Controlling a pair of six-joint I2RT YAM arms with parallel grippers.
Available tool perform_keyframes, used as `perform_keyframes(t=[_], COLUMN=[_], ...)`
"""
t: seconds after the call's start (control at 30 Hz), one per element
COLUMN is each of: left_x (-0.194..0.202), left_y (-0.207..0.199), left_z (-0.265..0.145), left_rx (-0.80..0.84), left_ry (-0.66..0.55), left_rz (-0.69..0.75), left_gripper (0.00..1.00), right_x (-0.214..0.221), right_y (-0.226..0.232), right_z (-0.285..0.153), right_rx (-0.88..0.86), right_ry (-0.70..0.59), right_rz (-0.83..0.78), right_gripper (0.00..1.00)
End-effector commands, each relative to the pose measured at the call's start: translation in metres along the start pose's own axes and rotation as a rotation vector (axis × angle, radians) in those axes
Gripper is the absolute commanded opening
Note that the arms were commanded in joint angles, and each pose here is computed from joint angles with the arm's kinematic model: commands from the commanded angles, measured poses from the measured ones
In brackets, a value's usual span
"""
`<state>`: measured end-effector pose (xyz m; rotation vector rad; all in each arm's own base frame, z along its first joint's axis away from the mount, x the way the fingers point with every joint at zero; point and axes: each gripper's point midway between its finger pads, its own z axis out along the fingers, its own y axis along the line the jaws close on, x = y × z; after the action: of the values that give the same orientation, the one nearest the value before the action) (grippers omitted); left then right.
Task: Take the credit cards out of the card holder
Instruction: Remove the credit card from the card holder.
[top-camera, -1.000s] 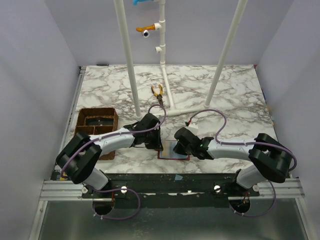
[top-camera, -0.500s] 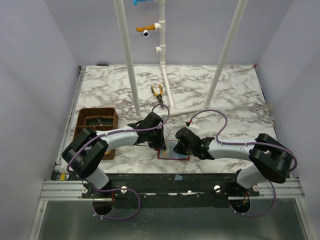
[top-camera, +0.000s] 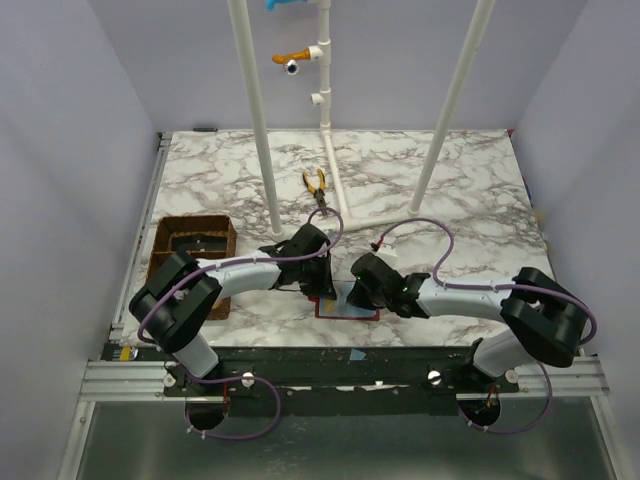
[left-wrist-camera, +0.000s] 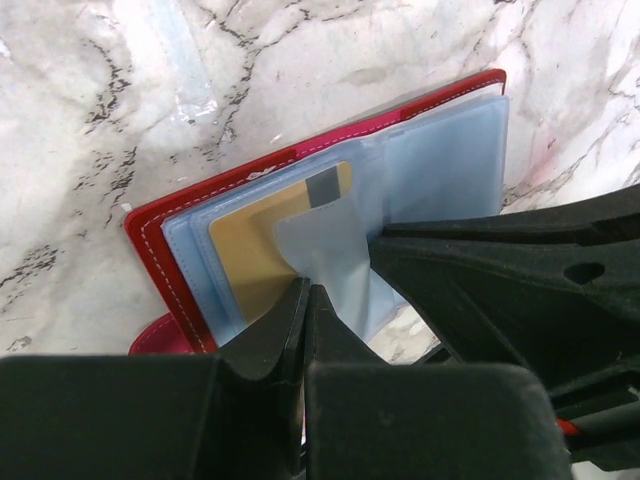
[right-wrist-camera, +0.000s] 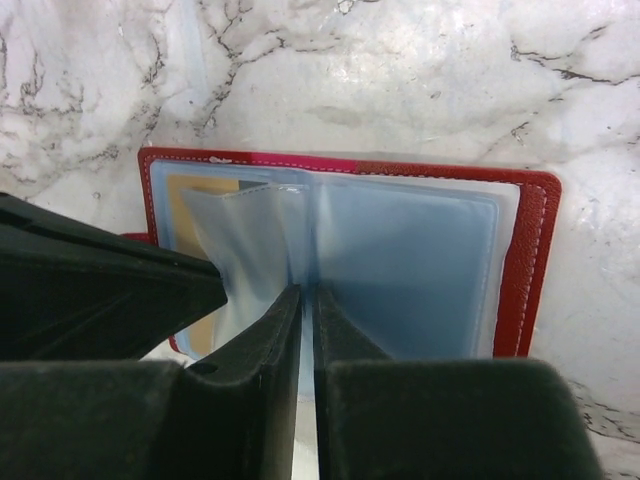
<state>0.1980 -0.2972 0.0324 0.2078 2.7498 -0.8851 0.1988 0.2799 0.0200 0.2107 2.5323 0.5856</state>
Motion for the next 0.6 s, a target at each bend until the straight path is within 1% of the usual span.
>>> perform_keyframes(t=[0.0, 0.23, 0.37, 0.57], left_x=[0.005, 0.008, 0.009, 0.006], left_y=[-0.004, -0.007, -0.011, -0.018], left_z=[0.007, 0.01, 0.012, 0.012], left_rx=[0.008, 0.029, 0.04, 0.051], left_ry=[0.031, 0.043, 0.049, 0.051], left_rz=[0.009, -0.001, -0.002, 0.007], left_gripper=[0.0, 0.0, 0.0, 0.0], right_x=[0.005, -0.015, -0.023, -0.031], right_y=[-0.006, 0.01, 0.011, 0.007], right_z=[-0.014, -0.031, -0.039, -0.051], right_rx=[0.031, -0.006, -0.001, 0.017], right_ry=[0.047, -0.011, -0.035, -0.064], right_rz=[-0.059, -0.055, -0.052, -0.048], right_gripper=[0.17, 0.29, 0.32, 0.34])
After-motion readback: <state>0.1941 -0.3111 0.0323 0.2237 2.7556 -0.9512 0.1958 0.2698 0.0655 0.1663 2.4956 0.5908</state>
